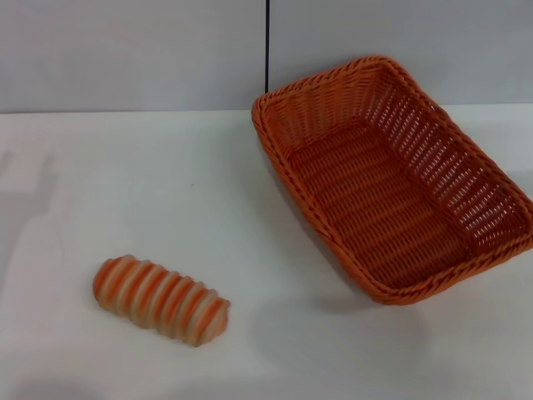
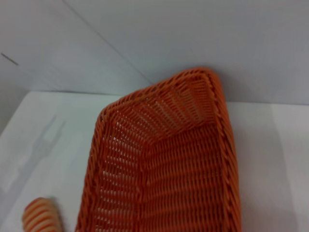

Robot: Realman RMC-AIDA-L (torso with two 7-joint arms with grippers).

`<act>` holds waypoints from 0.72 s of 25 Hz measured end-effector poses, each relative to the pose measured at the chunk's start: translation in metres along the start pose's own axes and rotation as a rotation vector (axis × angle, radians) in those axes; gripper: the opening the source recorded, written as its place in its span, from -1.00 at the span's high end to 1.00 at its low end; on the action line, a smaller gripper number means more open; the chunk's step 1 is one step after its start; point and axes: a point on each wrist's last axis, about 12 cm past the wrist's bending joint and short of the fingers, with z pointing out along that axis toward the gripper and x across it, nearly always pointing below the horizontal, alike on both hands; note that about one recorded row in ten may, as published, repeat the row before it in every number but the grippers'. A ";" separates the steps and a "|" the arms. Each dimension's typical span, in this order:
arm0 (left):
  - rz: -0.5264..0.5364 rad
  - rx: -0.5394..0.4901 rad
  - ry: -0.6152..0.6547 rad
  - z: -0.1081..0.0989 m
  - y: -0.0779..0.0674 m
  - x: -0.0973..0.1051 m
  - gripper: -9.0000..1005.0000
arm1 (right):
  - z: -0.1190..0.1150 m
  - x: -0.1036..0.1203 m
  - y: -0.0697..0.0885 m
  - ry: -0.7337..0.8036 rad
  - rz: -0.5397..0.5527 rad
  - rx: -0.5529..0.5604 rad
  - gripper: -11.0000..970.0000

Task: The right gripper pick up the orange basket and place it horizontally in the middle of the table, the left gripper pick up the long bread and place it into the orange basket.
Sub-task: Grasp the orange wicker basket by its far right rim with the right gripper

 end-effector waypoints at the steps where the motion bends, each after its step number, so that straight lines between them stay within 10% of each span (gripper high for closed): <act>1: 0.000 0.000 -0.001 0.000 0.000 0.000 -0.35 | 0.003 -0.003 0.000 0.007 -0.002 0.005 -0.30; 18: 0.000 -0.003 0.000 -0.002 0.000 0.000 -0.35 | 0.051 -0.010 -0.004 0.008 -0.016 0.060 -0.30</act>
